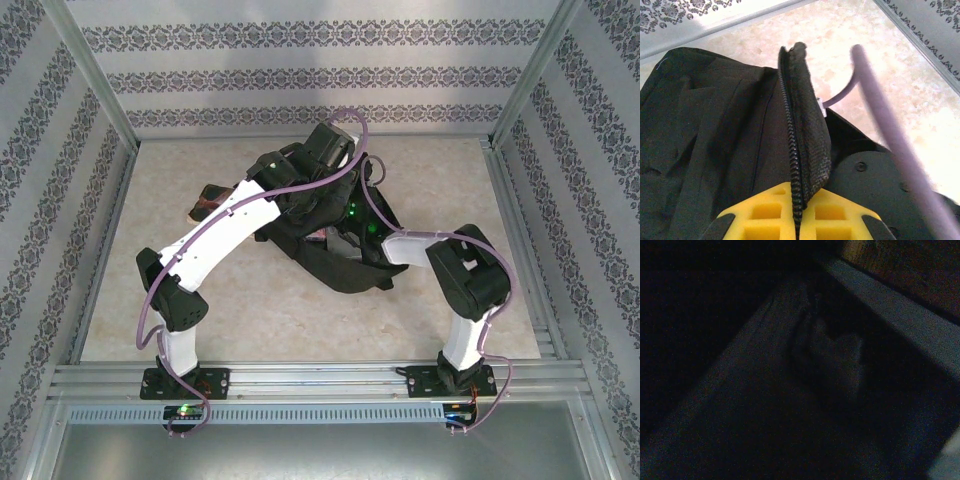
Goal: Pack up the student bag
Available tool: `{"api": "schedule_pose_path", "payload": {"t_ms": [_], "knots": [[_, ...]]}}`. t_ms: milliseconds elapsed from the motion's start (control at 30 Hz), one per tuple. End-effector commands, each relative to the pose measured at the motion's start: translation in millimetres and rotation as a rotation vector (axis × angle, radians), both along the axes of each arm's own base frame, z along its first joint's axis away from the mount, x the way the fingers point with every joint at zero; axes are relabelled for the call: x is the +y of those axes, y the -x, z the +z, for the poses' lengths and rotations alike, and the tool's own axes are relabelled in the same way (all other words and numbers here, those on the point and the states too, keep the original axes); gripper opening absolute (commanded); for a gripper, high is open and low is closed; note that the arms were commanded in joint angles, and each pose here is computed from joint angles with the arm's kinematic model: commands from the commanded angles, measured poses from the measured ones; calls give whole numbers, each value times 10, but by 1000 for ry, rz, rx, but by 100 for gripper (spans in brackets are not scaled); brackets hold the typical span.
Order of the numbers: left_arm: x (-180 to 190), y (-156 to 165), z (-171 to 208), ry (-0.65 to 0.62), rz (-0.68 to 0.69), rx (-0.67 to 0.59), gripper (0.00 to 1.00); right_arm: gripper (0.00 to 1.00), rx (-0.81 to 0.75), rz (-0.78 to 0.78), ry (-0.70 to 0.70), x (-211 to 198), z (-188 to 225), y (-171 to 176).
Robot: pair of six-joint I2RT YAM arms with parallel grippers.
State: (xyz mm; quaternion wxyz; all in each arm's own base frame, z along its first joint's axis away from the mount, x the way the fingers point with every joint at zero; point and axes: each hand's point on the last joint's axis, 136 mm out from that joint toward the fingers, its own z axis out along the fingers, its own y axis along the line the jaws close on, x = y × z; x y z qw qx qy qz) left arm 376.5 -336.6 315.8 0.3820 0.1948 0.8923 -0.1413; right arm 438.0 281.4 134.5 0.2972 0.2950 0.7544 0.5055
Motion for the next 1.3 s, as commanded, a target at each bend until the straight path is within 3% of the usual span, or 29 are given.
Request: {"api": "schedule_pose_path", "payload": {"t_ms": [0, 233, 567, 667, 733, 800, 900, 1033, 1100, 1200, 1267], "knots": [[-95, -76, 423, 132, 2, -98, 0, 45, -129, -7, -54, 23, 405, -99], [-22, -104, 424, 104, 20, -118, 0, 70, -179, 79, 49, -219, 674, 346], [-19, -90, 260, 128, 32, -80, 0, 67, -19, 83, 187, -995, 451, 1200], [-79, -33, 139, 154, 6, -42, 1, 62, 73, 48, 339, -1401, 319, 1482], [-135, 12, 53, 167, -25, -10, 13, 57, 94, 33, 490, -1655, 345, 1636], [-154, 55, 26, 184, -39, 5, 49, 58, 72, 38, 625, -1830, 451, 1748], [-26, 50, 116, 199, -8, -34, 68, 58, 60, 30, 725, -1982, 595, 1833], [385, -50, 273, 276, 96, -100, 75, 62, 125, 111, 724, -1902, 613, 1906], [757, -159, 320, 364, 205, -114, 78, 62, 143, 146, 723, -1837, 621, 1931], [1295, -343, 190, 470, 360, -56, 79, 65, 150, 157, 781, -1855, 645, 1939], [1552, -428, 77, 457, 415, -49, 81, 68, 143, 158, 825, -1896, 704, 1939]]}}
